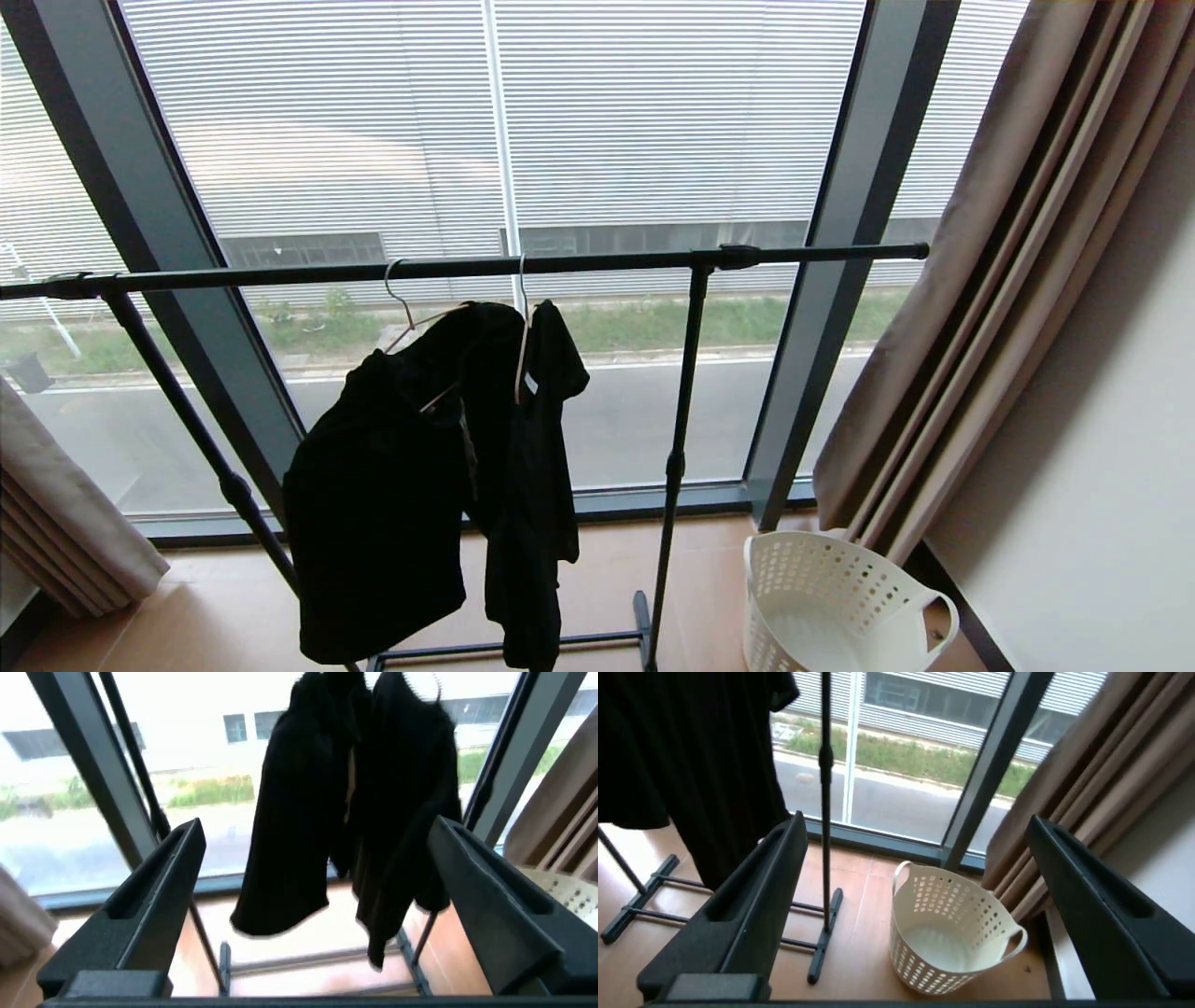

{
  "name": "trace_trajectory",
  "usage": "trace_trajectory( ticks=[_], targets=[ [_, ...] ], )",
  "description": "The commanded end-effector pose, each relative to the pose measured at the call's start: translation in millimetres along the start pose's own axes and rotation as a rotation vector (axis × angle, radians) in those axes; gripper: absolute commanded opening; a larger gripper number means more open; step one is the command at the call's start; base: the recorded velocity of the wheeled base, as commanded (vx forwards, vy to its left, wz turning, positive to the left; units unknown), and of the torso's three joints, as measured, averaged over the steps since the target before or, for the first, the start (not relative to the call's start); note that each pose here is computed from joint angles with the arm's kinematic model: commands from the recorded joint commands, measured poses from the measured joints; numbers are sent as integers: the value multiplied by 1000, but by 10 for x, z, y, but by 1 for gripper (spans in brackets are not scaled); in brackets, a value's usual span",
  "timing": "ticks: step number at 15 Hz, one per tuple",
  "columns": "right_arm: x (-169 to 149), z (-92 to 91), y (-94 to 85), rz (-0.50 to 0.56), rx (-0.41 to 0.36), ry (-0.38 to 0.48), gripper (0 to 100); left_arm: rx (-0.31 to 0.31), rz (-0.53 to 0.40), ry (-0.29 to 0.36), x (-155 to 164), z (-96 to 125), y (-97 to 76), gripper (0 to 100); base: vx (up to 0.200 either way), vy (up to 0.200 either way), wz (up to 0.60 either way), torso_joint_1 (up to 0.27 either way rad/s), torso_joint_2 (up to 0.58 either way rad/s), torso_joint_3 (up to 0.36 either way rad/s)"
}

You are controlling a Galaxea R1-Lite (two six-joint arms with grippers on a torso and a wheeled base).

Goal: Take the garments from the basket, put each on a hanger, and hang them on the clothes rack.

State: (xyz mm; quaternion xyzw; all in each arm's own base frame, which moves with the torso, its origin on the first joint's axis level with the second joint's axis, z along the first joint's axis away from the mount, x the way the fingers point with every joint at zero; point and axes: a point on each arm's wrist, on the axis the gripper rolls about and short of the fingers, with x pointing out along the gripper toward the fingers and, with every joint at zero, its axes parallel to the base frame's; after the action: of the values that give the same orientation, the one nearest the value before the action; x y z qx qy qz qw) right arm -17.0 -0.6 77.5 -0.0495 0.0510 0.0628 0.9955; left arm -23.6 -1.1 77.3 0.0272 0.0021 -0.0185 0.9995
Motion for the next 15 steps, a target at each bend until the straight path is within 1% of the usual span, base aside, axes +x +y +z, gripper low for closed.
trace_trajectory(
  ticks=[1, 2, 3, 4, 6, 9, 10, 11, 12, 13, 14, 15],
  targets=[
    [-31, -14, 18, -69, 12, -35, 100, -1, -2, 7, 3, -20, -1, 100, 0, 0, 0, 0, 0, 0],
    [-60, -31, 23, -106, 23, -78, 100, -3, -5, 7, 3, -20, -2, 100, 0, 0, 0, 0, 0, 0],
    [-54, -29, 10, -161, 35, -92, 100, -4, -8, 5, 3, -19, -3, 100, 0, 0, 0, 0, 0, 0],
    [-55, -26, 6, -180, 64, -96, 100, -19, -5, 5, 3, -19, -2, 100, 0, 0, 0, 0, 0, 0],
    [-55, -27, 7, -172, 60, -95, 100, -44, -2, 6, 3, -19, -1, 100, 0, 0, 0, 0, 0, 0],
    [-55, -25, 11, -157, 55, -97, 100, -42, -3, 4, 3, -17, -1, 100, 0, 0, 0, 0, 0, 0],
    [-55, -23, 8, -168, 57, -100, 100, -42, -3, 4, 3, -17, -1, 100, 0, 0, 0, 0, 0, 0],
    [-58, -16, -3, -216, 59, -104, 100, -42, -3, 4, 3, -17, -1, 100, 0, 0, 0, 0, 0, 0],
    [-58, -21, -4, -220, 59, -99, 100, -42, -2, 6, 3, -19, -1, 100, 0, 0, 0, 0, 0, 0],
    [-56, -28, 1, -200, 62, -93, 100, -42, -2, 4, 3, -17, -2, 100, 0, 0, 0, 0, 0, 0],
    [-54, -28, 15, -138, 60, -96, 100, -42, -3, 4, 3, -17, -1, 100, 0, 0, 0, 0, 0, 0],
    [-53, -27, 21, -112, 59, -98, 100, -42, -3, 4, 3, -17, -1, 100, 0, 0, 0, 0, 0, 0]
  ],
)
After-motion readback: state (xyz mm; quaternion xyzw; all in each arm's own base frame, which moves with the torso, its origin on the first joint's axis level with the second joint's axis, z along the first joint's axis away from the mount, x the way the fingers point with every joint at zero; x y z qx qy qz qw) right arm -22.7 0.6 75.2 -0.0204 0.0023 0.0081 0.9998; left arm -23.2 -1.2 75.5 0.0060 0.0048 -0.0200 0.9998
